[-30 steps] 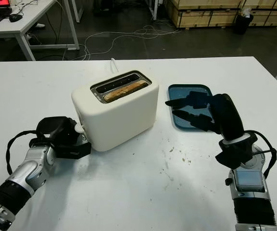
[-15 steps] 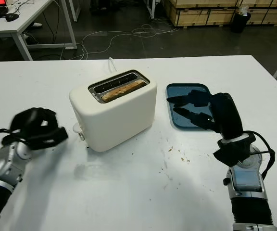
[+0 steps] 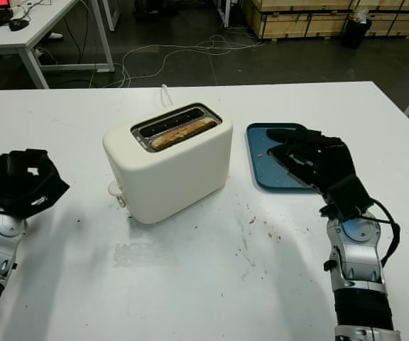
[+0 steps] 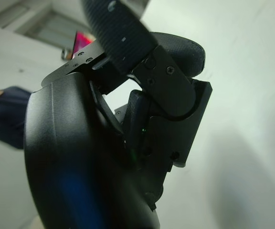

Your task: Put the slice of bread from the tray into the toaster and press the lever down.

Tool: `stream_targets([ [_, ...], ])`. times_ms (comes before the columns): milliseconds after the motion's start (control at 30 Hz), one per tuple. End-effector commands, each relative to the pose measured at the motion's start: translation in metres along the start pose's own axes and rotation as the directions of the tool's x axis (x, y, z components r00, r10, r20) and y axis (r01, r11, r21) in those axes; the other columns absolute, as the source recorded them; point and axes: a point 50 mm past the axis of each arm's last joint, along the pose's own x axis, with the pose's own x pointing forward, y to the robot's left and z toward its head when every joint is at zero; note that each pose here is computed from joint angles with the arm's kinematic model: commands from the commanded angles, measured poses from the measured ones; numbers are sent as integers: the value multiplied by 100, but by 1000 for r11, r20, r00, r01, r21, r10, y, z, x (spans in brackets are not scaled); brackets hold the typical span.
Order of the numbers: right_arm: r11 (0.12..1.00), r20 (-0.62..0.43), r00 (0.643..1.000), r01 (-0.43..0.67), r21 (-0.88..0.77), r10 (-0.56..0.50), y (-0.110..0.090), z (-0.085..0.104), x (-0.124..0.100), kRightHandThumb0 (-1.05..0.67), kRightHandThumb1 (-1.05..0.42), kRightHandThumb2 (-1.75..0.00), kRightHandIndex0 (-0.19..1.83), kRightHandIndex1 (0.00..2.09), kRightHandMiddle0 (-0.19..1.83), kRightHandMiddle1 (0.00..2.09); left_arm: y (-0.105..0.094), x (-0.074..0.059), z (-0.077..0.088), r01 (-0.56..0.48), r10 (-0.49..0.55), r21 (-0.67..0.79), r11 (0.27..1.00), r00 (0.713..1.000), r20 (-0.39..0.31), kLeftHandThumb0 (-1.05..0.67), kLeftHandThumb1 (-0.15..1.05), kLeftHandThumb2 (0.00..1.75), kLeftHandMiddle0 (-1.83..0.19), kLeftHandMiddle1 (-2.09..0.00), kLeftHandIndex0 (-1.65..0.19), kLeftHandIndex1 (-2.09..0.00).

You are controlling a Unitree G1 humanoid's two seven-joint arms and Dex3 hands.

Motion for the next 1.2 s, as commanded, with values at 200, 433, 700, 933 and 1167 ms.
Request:
stream_targets([
  [200, 998, -113, 993, 38, 55, -32, 3, -6, -1, -31, -92, -19, 59, 94, 91, 0, -20, -10, 26, 194, -143, -231, 953, 965, 220, -105, 92, 44, -135, -148, -106, -144],
  [433, 998, -150, 989, 25, 52, -17, 3, -6, -2, -34, -92, -18, 57, 94, 91, 0, -32, -8, 35, 287, -212, -220, 932, 926, 311, -105, 92, 41, -130, -135, -112, -120],
  [700, 999, -121, 992, -27, -28, 23, -3, 3, 7, -31, -92, -11, 60, 94, 96, 3, -27, 0, 37, 244, -183, -152, 958, 925, 332, -105, 92, 46, -113, -166, -96, -147],
  [933, 992, -105, 994, -43, -119, 30, -6, 14, 14, -31, -92, -6, 63, 94, 98, 3, -13, 5, 36, 168, -142, -53, 984, 933, 329, -105, 92, 55, -112, -174, -85, -174],
  [1167, 984, -91, 995, -53, -167, 38, -6, 17, 17, -33, -92, -6, 63, 93, 96, 2, -2, 9, 34, 139, -125, -17, 990, 935, 333, -105, 92, 59, -117, -175, -83, -175],
])
